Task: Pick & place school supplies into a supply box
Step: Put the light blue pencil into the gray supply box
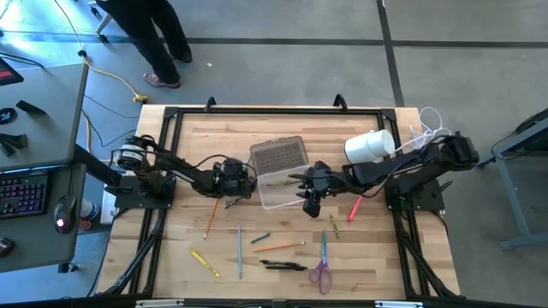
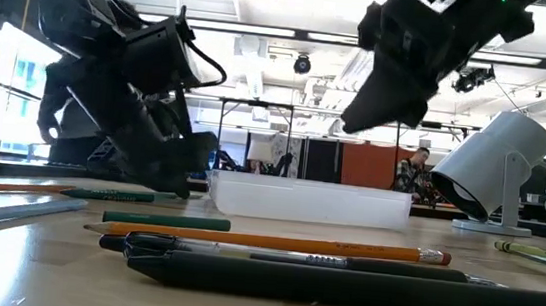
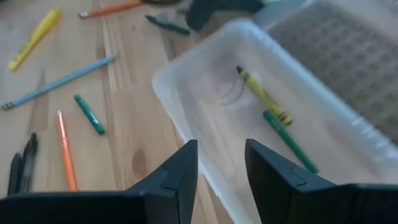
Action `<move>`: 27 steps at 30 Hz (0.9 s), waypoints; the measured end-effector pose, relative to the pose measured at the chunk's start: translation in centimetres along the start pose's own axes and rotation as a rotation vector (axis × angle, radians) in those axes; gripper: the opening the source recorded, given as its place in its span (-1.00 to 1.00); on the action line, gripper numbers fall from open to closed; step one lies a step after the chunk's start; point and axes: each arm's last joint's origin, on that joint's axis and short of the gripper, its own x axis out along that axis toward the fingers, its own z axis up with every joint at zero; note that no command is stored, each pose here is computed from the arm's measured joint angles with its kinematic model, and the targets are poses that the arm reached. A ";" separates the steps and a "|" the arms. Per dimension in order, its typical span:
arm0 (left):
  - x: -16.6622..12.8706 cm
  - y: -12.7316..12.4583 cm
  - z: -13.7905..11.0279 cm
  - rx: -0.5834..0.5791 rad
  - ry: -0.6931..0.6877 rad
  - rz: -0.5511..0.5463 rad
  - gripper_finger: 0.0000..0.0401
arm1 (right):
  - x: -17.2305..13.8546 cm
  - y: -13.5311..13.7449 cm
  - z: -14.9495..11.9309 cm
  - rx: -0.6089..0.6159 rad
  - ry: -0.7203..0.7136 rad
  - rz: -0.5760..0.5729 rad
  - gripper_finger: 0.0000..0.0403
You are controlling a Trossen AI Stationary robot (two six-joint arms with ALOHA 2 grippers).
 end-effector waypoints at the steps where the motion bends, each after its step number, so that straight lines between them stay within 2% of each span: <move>1: 0.1 0.0 -0.1 -0.001 -0.006 0.003 -0.33 | -0.2 0.1 0.1 -0.019 -0.008 0.005 -0.41; 14: -0.4 -0.5 -4.1 -0.078 -0.171 0.032 -0.35 | -4.1 0.5 2.1 -0.196 -0.170 0.070 -0.41; 17: -0.5 -0.4 -4.6 -0.066 -0.194 0.039 -0.44 | -5.0 0.6 2.6 -0.229 -0.225 0.083 -0.41; 22: -0.5 -0.4 -4.5 -0.076 -0.203 0.043 -0.78 | -6.1 0.6 3.1 -0.261 -0.280 0.094 -0.41; 27: -0.5 -0.5 -4.5 -0.079 -0.203 0.042 -0.80 | -6.6 0.6 3.4 -0.269 -0.317 0.091 -0.41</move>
